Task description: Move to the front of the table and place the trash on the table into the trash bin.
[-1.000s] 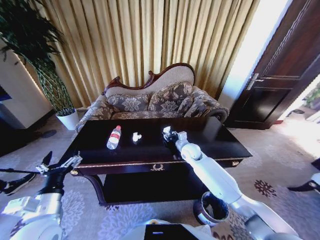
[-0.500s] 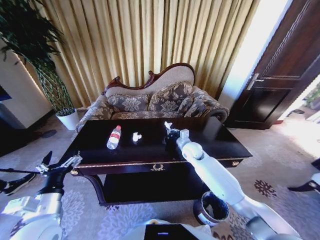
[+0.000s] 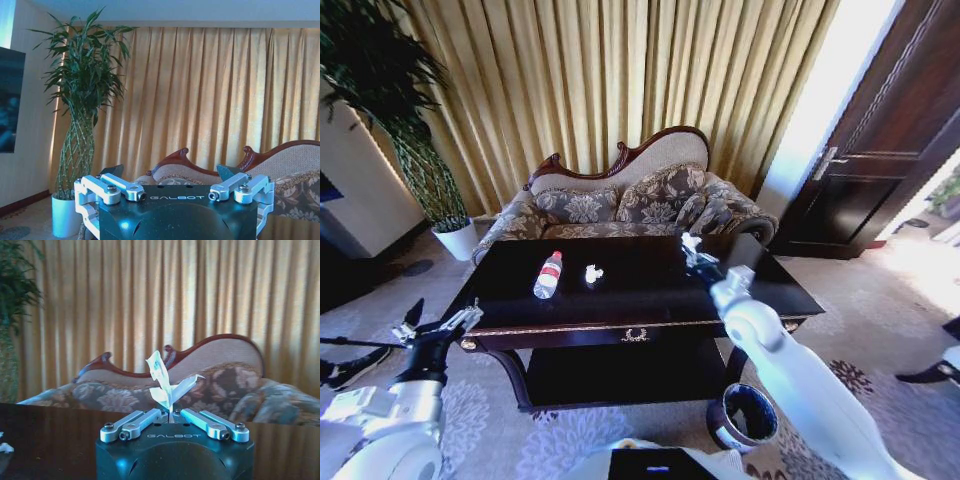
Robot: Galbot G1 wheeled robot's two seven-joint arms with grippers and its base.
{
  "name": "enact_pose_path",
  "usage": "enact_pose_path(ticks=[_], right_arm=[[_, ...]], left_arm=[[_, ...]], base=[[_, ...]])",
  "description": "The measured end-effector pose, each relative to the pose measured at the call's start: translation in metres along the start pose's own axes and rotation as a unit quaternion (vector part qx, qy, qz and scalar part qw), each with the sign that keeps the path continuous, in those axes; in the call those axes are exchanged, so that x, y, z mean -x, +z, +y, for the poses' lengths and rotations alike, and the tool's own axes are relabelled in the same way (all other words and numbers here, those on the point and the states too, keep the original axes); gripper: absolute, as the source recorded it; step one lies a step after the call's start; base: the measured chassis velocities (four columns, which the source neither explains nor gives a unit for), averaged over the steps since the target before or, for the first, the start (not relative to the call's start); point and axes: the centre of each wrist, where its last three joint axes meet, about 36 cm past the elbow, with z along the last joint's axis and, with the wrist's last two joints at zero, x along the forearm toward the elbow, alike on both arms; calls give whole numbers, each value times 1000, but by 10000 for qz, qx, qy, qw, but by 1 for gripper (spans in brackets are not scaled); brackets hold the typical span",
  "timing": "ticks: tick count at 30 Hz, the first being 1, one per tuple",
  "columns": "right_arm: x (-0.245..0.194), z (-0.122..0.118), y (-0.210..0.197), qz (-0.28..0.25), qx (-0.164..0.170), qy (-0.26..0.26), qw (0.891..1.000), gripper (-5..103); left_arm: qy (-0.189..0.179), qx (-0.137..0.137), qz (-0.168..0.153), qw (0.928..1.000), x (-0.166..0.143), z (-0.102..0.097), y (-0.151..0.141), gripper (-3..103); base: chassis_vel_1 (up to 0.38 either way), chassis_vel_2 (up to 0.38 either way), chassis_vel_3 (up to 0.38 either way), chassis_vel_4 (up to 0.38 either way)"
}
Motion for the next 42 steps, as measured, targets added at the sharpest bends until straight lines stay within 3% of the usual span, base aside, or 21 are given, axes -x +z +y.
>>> enact_pose_path(ticks=[5, 16, 31, 42], right_arm=[[-27, -11, -1, -138, -4, 244, 9996, 0], [-104, -2, 20, -22, 19, 590, 9983, 0], [-130, 4, 26, -237, 30, 753, 9969, 0], [-123, 5, 45, -169, 48, 794, 9967, 0]], left_arm=[[75, -75, 19, 9999, 2, -1, -1, 100], [176, -129, 126, 9997, 5, -2, -3, 100], [199, -83, 145, 9997, 5, -1, -3, 100], [197, -89, 127, 9997, 5, -1, -3, 100]], base=[[0, 0, 0, 0], [0, 0, 0, 0], [55, -49, -51, 48], [139, -134, -146, 136]])
